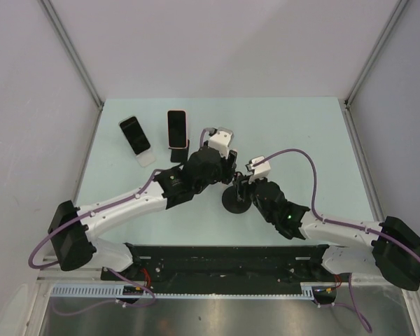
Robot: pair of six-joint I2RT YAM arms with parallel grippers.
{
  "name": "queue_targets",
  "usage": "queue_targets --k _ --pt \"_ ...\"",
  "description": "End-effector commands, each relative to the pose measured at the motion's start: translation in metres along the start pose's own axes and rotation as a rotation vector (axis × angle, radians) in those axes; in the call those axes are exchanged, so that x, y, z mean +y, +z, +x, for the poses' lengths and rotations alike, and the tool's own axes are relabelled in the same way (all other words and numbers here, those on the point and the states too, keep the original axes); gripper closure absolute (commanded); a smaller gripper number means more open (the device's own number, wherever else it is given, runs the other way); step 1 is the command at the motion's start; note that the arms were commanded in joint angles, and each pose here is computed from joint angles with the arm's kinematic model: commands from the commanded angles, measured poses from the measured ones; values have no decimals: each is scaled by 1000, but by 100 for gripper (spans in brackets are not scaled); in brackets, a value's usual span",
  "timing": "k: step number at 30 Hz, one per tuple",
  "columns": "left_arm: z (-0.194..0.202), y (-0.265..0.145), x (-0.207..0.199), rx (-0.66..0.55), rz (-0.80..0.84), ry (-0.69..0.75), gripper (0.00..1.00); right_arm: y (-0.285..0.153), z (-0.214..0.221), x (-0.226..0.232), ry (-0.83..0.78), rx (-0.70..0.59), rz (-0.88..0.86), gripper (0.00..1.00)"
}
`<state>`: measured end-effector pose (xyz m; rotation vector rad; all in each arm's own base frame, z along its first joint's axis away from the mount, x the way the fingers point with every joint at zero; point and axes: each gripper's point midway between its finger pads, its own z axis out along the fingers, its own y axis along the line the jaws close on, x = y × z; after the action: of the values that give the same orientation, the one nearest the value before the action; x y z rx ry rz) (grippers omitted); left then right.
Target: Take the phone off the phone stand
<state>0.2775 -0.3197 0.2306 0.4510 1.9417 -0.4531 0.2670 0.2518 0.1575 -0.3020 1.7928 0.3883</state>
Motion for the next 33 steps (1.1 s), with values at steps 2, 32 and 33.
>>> queue_targets --k 2,32,33 --pt "-22 6 -2 -66 -39 -19 52 3 -20 8 68 -79 -6 64" --pt "-22 -19 -18 -163 154 92 100 -19 -30 15 -106 71 -457 17" --pt "-24 -20 -19 -176 163 87 99 -15 -28 16 -109 76 -460 18"
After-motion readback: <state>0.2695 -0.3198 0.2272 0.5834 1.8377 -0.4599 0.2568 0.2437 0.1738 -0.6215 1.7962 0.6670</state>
